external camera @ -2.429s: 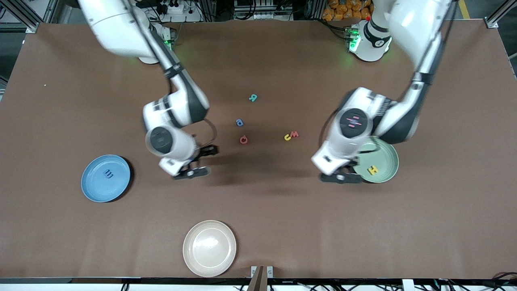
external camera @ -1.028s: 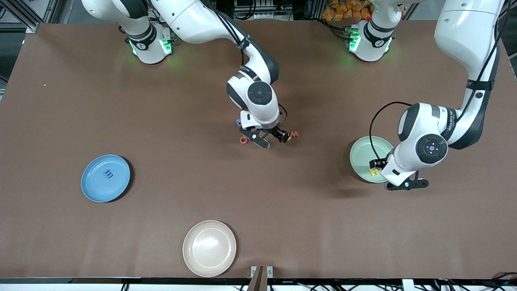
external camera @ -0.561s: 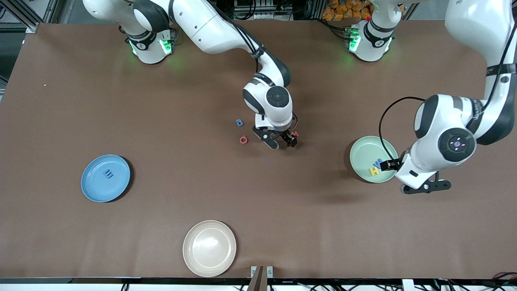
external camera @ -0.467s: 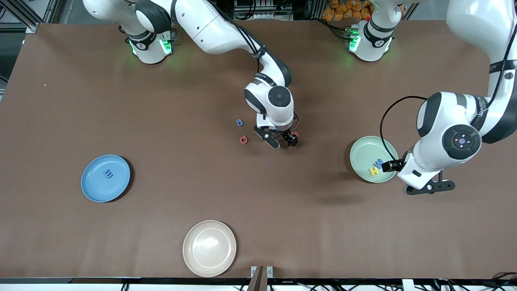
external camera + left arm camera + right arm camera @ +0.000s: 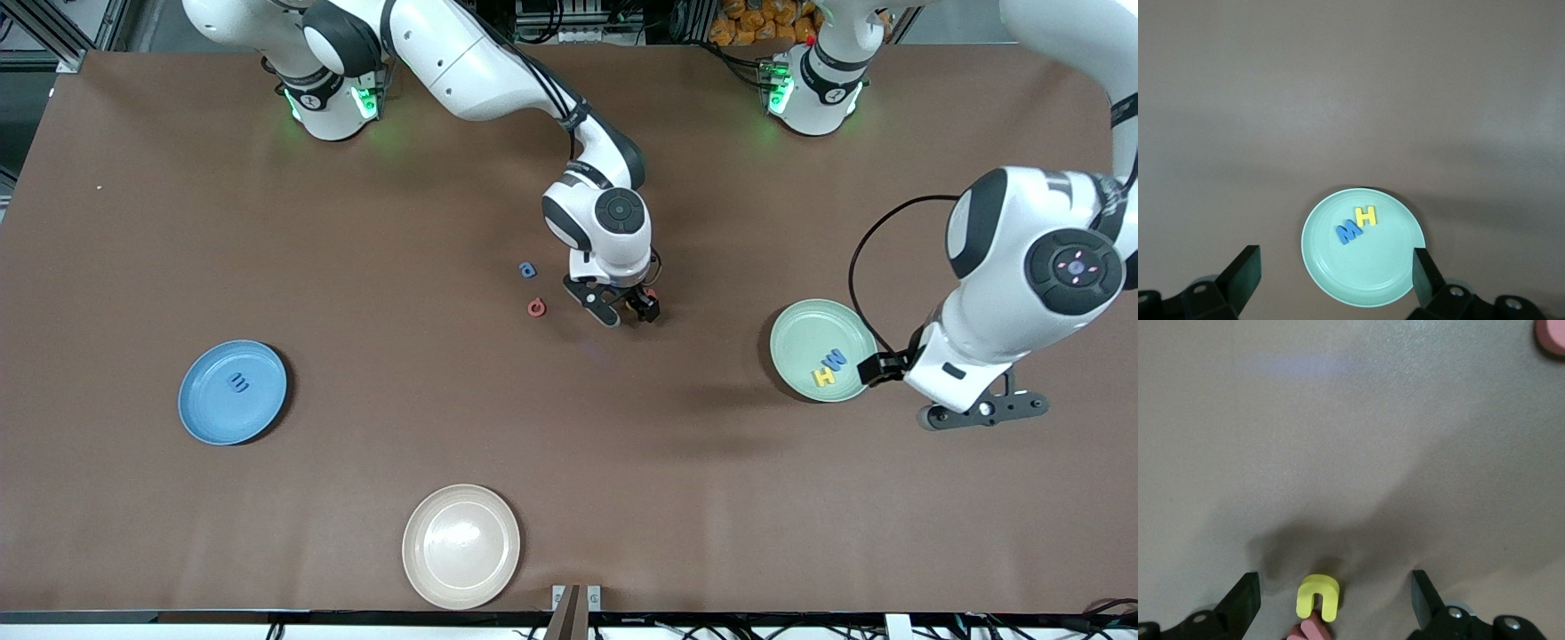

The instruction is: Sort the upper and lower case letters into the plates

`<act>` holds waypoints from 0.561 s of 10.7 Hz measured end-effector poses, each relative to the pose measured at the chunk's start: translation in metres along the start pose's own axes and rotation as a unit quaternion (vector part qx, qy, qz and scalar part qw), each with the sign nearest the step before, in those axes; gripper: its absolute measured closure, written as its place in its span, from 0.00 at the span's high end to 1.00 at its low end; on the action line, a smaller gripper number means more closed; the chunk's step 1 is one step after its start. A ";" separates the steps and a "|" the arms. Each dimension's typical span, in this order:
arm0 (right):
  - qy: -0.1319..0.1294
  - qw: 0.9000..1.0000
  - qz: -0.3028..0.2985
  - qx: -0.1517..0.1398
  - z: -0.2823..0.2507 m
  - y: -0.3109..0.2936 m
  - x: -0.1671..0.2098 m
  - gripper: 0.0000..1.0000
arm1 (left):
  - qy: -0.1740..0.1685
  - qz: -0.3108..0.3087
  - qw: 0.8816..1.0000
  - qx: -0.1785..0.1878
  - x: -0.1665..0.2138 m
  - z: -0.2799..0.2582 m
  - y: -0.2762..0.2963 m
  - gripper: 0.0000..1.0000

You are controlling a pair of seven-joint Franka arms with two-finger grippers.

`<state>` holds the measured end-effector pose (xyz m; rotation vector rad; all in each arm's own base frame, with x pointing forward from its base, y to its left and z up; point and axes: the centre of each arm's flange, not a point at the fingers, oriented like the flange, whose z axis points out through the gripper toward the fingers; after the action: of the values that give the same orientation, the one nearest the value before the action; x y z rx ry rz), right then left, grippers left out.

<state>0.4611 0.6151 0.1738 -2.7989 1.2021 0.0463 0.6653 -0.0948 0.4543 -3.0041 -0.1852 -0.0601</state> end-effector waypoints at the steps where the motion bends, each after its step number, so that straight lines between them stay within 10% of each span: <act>1: 0.000 1.000 -0.001 0.001 0.000 -0.001 -0.002 1.00 | 0.007 -0.001 1.000 0.000 -0.002 -0.012 -0.002 1.00; 6: -0.003 0.999 0.028 0.018 -0.006 -0.006 -0.005 0.45 | 0.008 -0.008 1.000 -0.008 -0.016 -0.050 -0.006 1.00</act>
<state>0.4619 0.6221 0.1802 -2.7334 1.2664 0.0359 0.6472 -0.0975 0.5042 -3.0168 -0.2088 -0.0881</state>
